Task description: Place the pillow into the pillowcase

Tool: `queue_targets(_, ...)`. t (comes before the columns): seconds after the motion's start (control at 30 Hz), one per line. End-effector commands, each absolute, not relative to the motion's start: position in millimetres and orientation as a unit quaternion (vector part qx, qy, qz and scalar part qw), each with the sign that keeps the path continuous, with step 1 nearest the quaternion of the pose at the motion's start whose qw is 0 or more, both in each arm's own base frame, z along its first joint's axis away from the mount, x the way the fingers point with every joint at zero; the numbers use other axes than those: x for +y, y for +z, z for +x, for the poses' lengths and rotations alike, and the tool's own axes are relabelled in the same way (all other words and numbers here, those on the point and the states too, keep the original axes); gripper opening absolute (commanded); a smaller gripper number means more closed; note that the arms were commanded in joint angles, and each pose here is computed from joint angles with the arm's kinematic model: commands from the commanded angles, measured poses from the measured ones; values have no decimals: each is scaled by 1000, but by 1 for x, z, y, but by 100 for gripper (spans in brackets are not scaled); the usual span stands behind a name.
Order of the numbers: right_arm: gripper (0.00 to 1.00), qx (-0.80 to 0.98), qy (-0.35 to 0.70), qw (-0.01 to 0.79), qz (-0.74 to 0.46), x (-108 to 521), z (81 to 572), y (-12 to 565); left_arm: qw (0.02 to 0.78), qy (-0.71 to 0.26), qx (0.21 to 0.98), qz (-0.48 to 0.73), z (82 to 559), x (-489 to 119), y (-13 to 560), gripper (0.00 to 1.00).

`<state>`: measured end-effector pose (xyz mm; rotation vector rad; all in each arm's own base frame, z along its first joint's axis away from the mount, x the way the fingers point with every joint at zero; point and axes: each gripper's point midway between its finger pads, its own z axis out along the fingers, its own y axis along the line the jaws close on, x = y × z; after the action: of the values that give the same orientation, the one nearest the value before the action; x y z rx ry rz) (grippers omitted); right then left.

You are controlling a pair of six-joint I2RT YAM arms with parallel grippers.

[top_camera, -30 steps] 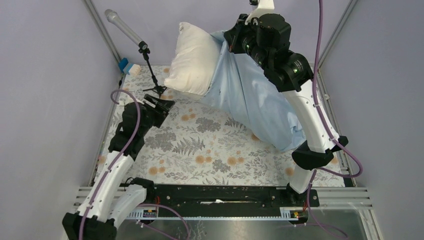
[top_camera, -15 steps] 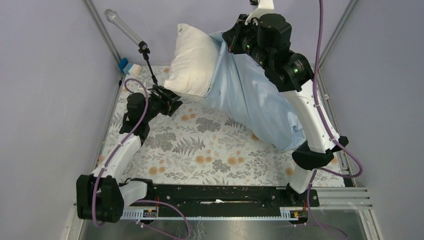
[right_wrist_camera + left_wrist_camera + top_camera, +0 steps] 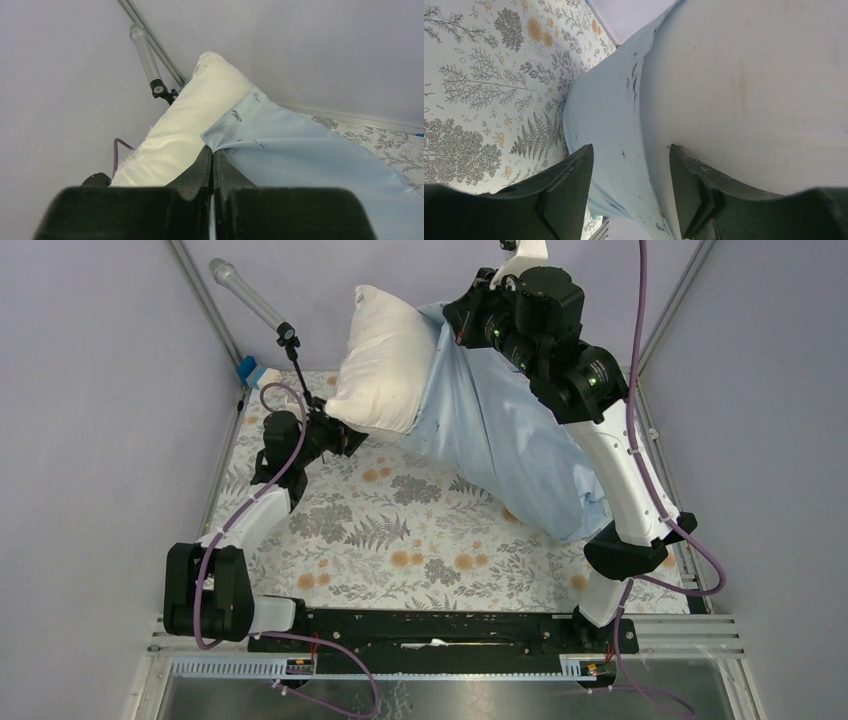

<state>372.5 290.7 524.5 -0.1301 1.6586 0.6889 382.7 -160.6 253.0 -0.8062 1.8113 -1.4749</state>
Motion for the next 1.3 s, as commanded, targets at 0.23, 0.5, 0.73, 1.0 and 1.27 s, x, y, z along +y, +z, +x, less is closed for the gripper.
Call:
queue_targets(0.23,0,595,383,706,-32,262,331,636,326,-594,688,-259,387,-195,271,52)
queue_targets(0.5,0,602,385,699,-37,266,331,630,325,-594,692,-249,395,-208,275,28)
queue_targets(0.73,0,600,342,722,-34,249,332,633,398,-601,667,-189,374,-201,363,0)
queue_targets(1.0,0,596,237,768,-9,207,339,630,507,-590,620,-108,341,-188,506,0)
queue_targets(1.27,0,571,201,796,16,178,329,638,553,-614,560,-54,325,-189,598,0)
